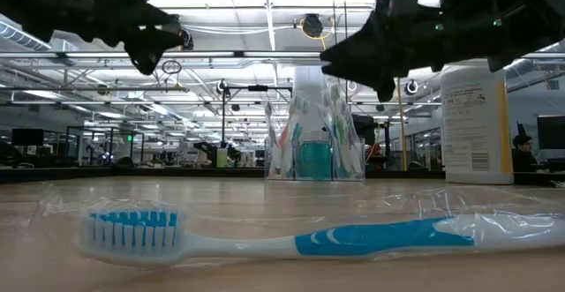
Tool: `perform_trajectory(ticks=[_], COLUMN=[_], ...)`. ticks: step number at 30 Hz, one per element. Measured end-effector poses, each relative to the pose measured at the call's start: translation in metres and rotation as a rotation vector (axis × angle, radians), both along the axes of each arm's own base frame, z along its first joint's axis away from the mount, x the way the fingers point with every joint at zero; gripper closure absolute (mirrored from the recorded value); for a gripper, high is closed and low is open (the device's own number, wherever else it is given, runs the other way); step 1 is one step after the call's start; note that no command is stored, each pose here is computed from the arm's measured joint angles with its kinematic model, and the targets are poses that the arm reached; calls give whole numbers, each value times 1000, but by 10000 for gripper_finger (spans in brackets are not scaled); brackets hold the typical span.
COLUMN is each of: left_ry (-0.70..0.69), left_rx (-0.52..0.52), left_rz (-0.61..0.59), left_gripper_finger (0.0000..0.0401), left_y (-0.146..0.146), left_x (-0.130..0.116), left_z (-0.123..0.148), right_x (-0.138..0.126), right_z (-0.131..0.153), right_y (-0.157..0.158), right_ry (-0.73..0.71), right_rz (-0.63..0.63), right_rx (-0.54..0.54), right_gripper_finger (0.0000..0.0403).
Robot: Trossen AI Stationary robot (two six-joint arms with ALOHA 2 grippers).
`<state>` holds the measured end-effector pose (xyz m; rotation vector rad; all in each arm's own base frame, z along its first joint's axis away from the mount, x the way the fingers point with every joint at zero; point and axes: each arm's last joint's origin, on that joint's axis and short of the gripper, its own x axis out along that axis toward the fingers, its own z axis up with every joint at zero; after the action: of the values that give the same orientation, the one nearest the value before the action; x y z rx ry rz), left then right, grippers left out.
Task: Pick & Place toothbrushing station
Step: Put the bottom blue toothbrush into the left section of the transparent organizer
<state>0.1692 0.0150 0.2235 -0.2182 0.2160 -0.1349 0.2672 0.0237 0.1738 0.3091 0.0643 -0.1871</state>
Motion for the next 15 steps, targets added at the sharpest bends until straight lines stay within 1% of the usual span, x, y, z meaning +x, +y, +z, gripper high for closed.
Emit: perform_trajectory(ticks=[2, 4, 7, 9, 12, 15], left_ry=[1, 18, 32, 33, 19, 12], left_rx=[-57, -104, -135, -122, -62, -24], left_rz=[-35, -76, -147, -200, -273, -260], left_gripper_finger=[219, 219, 219, 219, 219, 219], left_y=[-8, -17, -30, -38, -50, -59], left_x=[0, 0, 0, -1, -3, -5], left_z=[-1, -2, -3, -3, -3, -3], right_x=[0, 0, 0, -1, -1, 0], right_z=[3, 8, 16, 20, 21, 17], right_y=[4, 7, 8, 8, 6, 7], right_ry=[-33, -86, -167, -206, -219, -183], right_rz=[41, 54, 63, 62, 52, 56], right_rx=[6, 19, 22, 25, 36, 64], right_gripper_finger=[277, 277, 277, 277, 277, 277])
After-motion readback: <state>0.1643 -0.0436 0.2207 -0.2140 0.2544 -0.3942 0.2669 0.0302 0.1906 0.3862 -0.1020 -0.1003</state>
